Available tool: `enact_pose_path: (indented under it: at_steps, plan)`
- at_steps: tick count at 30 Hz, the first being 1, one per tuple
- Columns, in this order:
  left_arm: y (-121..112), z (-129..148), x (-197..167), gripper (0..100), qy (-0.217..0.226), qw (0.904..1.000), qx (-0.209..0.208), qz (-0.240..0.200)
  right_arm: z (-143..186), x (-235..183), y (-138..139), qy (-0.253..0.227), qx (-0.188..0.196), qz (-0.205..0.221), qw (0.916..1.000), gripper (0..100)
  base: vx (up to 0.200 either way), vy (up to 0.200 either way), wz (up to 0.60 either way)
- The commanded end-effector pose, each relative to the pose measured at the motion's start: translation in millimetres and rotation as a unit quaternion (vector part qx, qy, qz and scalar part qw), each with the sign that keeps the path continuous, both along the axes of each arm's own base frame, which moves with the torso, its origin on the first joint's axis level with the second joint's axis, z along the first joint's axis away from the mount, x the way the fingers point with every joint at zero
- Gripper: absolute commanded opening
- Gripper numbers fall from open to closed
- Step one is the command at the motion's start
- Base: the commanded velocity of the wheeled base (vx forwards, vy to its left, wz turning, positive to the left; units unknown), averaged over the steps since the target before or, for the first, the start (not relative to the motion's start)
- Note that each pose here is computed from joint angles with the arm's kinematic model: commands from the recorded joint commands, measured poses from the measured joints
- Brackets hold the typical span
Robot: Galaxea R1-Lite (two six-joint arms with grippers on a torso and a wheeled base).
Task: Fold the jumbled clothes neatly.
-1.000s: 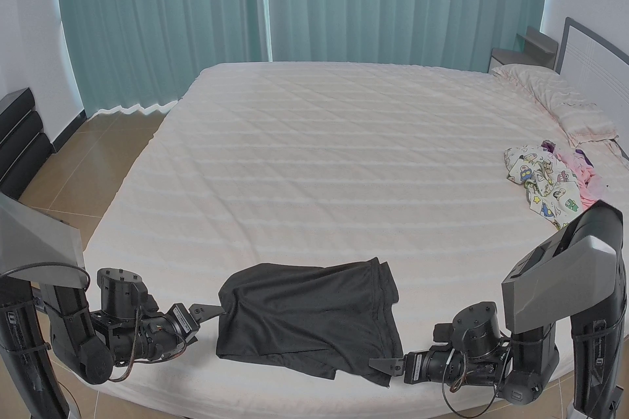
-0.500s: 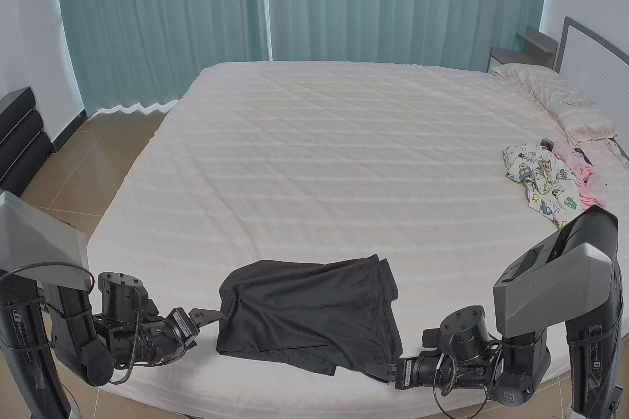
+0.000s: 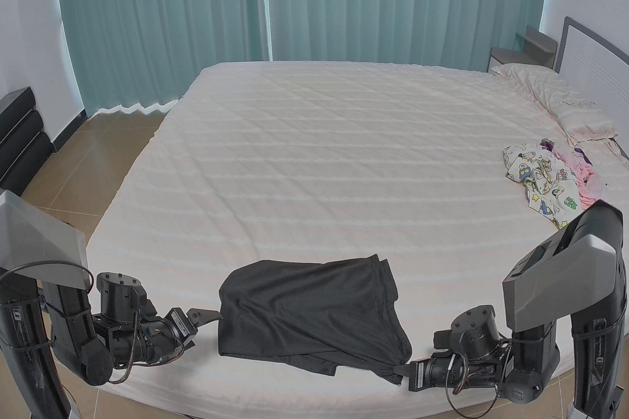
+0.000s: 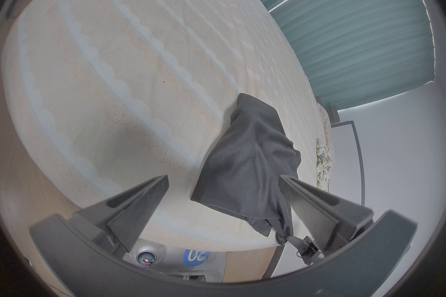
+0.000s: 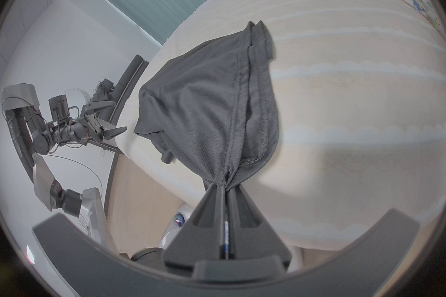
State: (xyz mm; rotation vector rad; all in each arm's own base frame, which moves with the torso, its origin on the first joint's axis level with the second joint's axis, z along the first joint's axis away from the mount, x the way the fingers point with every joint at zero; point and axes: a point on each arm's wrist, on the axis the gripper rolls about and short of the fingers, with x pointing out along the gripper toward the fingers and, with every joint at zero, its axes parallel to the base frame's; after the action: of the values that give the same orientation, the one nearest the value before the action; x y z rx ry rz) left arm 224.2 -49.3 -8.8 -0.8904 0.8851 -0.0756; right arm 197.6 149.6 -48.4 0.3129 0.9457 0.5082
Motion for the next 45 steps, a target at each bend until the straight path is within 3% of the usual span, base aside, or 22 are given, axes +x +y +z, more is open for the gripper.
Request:
enact_pose_path:
  at_steps: [1,8,9,17,22,29,32,40,45]
  plan:
    - [0.0,-1.3,-0.1,100,0.003,1.0,0.001,0.0,0.7,-4.1,-11.0,0.007,-0.012,-0.009,0.9999,0,0.0,0.0,0.0]
    - [0.0,-1.3,-0.1,100,0.003,1.0,0.001,0.0,0.9,-3.9,-11.4,0.0,-0.009,-0.008,0.9999,0,0.0,0.0,0.0]
    - [-0.4,-1.2,0.0,100,0.002,1.0,0.001,-0.001,0.5,-4.7,-11.0,0.001,-0.01,-0.006,0.9999,100,0.0,0.0,0.0]
    - [0.0,-1.3,-0.1,100,0.003,1.0,0.0,0.0,23.6,1.4,-18.3,-0.048,0.024,-0.025,0.9983,100,0.0,0.0,0.0]
    - [0.0,-1.3,-0.1,100,0.003,1.0,0.0,0.001,42.7,47.3,-18.3,-0.12,0.066,-0.071,0.9881,100,0.0,0.0,0.0]
    - [-0.4,-1.2,0.3,100,0.003,1.0,0.0,0.001,46.0,117.2,9.9,-0.124,0.082,-0.098,0.984,100,0.0,0.0,0.0]
    - [-0.3,-1.2,0.0,100,0.003,1.0,0.001,0.003,34.2,142.9,30.0,-0.102,0.086,-0.113,0.9847,100,0.0,0.0,0.0]
    - [-0.3,-1.3,-0.1,100,0.004,1.0,0.001,0.003,17.9,170.0,47.2,-0.104,0.089,-0.137,0.981,100,0.0,0.0,0.0]
    - [-0.2,-1.2,0.0,100,0.003,1.0,0.001,0.004,17.9,184.0,48.9,-0.087,0.079,-0.141,0.983,100,0.0,0.0,0.0]
